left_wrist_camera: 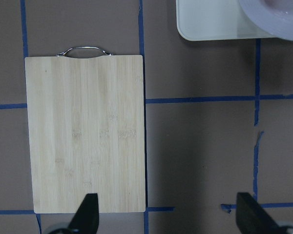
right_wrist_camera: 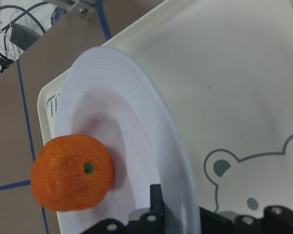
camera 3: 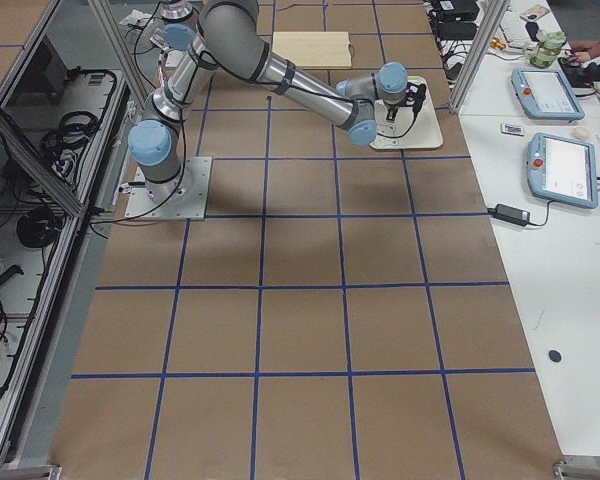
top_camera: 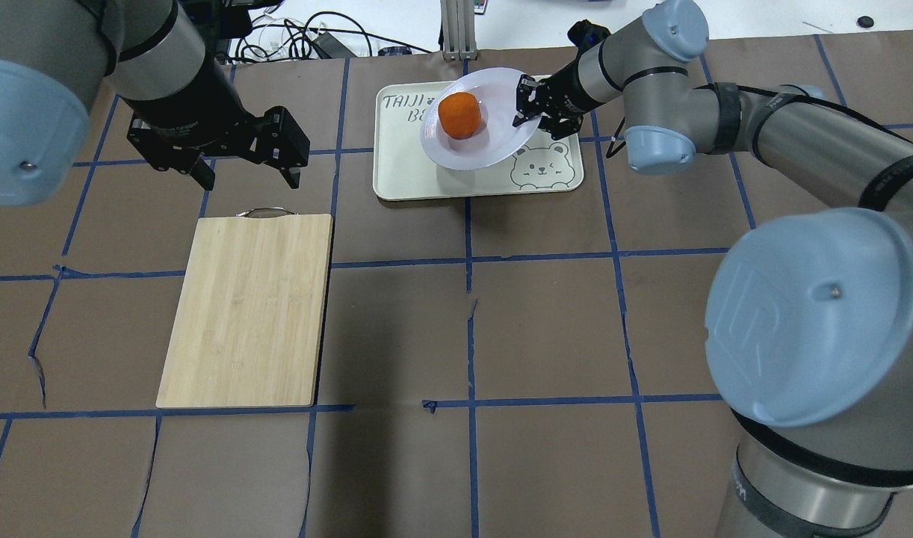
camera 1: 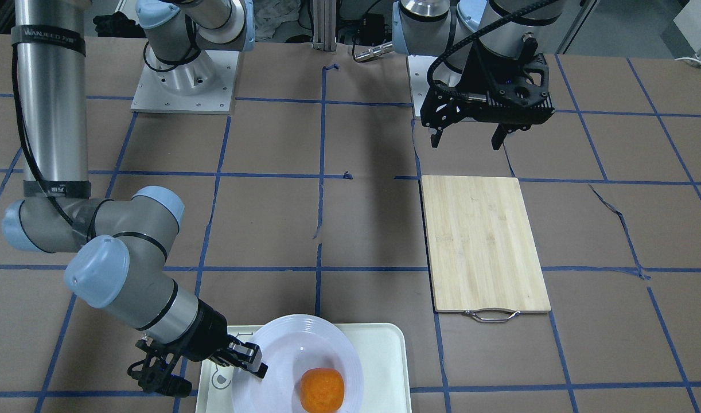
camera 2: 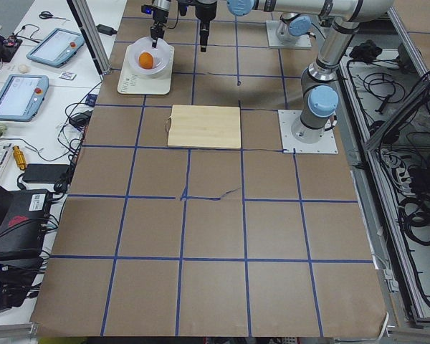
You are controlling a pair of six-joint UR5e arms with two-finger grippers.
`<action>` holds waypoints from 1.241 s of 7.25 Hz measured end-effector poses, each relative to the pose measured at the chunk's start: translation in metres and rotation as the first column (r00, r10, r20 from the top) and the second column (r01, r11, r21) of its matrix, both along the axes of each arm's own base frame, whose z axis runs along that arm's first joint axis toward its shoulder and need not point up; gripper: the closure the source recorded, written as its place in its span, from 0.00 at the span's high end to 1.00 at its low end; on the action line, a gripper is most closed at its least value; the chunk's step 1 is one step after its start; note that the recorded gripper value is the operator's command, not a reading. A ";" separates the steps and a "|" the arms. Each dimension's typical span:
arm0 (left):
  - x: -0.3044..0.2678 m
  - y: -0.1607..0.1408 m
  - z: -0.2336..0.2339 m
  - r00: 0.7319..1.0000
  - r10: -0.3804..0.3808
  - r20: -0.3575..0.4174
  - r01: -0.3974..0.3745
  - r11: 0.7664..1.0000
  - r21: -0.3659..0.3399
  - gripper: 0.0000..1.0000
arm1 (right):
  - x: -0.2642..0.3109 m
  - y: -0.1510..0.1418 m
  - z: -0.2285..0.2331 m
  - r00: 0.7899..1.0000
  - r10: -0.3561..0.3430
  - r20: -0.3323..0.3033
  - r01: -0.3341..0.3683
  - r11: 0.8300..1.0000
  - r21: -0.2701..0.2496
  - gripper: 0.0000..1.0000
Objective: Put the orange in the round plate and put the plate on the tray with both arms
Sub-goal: 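Lower the plate onto the tray and open the right gripper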
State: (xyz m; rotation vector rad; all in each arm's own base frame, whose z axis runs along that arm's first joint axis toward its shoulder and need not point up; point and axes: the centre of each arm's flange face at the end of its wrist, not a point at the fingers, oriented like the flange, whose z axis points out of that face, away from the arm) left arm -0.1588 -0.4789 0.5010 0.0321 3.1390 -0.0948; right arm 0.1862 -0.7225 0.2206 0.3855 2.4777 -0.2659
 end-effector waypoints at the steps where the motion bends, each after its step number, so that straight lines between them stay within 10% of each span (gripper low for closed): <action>1: 0.000 0.000 0.000 1.000 0.000 0.000 0.000 1.000 0.001 1.00 | 0.001 -0.004 -0.009 1.000 0.004 0.009 -0.004 1.000 0.004 0.00; 3: 0.000 0.000 0.000 1.000 0.000 0.001 0.000 1.000 0.001 1.00 | 0.002 -0.007 -0.022 1.000 0.007 0.014 -0.007 1.000 -0.008 0.07; 6: 0.000 0.000 0.001 1.000 0.000 0.002 0.000 1.000 -0.001 1.00 | 0.000 -0.006 -0.027 1.000 0.003 0.003 -0.003 1.000 -0.009 0.91; 9: 0.000 0.000 0.001 1.000 0.000 0.001 0.000 1.000 -0.002 1.00 | -0.023 -0.007 -0.004 0.994 -0.006 -0.110 0.001 0.999 -0.054 1.00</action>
